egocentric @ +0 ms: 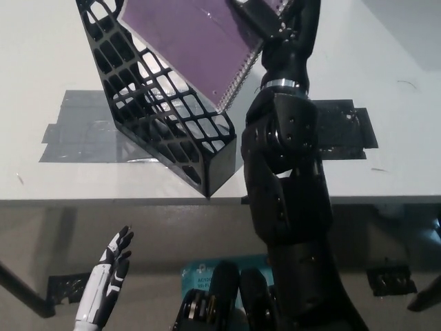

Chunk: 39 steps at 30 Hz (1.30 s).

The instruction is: A person hands a notebook to the robot and the robot grabs it with its right hand and places it in the magazine stand kept in the centre of the desk infront of it.

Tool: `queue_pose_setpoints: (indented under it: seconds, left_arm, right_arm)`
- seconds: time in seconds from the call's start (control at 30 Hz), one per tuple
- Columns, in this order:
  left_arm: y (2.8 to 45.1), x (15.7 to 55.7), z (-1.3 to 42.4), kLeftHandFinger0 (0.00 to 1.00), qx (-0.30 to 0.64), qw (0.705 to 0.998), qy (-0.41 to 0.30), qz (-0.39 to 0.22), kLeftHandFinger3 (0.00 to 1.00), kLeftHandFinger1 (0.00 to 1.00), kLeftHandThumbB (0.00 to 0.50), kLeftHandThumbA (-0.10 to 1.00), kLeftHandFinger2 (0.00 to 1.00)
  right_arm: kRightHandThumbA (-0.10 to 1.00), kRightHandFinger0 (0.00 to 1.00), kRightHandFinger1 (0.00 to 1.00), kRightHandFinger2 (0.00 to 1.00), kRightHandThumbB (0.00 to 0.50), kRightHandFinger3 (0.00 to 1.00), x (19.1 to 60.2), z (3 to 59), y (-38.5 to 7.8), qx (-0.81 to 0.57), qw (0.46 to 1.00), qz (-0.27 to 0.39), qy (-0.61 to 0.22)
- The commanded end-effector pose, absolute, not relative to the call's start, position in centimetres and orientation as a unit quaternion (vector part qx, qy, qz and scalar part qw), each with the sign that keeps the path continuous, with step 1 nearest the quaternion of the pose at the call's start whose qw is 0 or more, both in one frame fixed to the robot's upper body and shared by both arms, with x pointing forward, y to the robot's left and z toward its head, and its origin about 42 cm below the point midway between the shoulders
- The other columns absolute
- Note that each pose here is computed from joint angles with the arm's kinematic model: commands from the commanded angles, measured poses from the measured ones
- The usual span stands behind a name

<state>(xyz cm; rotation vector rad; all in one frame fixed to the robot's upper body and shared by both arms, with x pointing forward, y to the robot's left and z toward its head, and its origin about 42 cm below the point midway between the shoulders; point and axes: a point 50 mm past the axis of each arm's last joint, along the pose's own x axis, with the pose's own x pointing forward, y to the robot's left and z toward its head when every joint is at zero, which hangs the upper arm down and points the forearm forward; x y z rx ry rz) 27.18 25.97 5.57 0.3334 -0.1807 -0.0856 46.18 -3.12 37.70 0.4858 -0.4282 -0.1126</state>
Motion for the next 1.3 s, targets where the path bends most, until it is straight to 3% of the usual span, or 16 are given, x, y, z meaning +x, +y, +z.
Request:
queue_pose_setpoints:
  seconds: [0.0,0.7,0.9,0.97,1.13,1.17,1.27]
  left_arm:
    - [26.1,28.1,7.3,0.95,0.169,0.975,-0.133,-0.048,1.00,1.00,0.500,1.00,1.00]
    - [25.9,29.2,8.0,0.95,0.176,0.972,-0.146,-0.057,1.00,1.00,0.500,1.00,1.00]
    - [25.9,29.7,8.5,0.94,0.185,0.968,-0.155,-0.063,1.00,1.00,0.494,1.00,1.00]
    - [25.8,29.7,8.6,0.94,0.185,0.968,-0.156,-0.064,1.00,1.00,0.494,1.00,1.00]
    - [25.8,29.9,8.7,0.95,0.183,0.968,-0.157,-0.065,1.00,1.00,0.500,1.00,1.00]
    - [25.8,30.0,8.8,0.94,0.184,0.968,-0.158,-0.065,1.00,1.00,0.500,1.00,1.00]
    - [25.8,30.0,8.8,0.94,0.183,0.968,-0.158,-0.065,1.00,1.00,0.500,1.00,1.00]
  right_arm:
    - [0.82,0.00,0.00,0.01,0.002,0.00,44.8,43.4,0.1,0.274,0.914,-0.012,-0.299]
    - [0.77,0.00,0.00,0.00,0.000,0.00,44.2,43.0,2.1,0.272,0.913,-0.007,-0.304]
    - [0.87,0.00,0.00,0.01,0.000,0.00,44.5,41.4,2.6,0.252,0.924,-0.001,-0.286]
    - [0.84,0.00,0.00,0.03,0.000,0.01,44.6,41.0,2.7,0.251,0.925,0.001,-0.284]
    - [0.88,0.00,0.00,0.07,0.000,0.06,44.9,39.7,3.2,0.232,0.934,-0.002,-0.272]
    - [0.88,0.00,0.00,0.17,0.000,0.14,45.0,39.4,3.3,0.235,0.934,0.000,-0.269]
    - [0.85,0.00,0.00,0.34,0.000,0.35,45.1,38.9,3.3,0.235,0.935,0.001,-0.266]
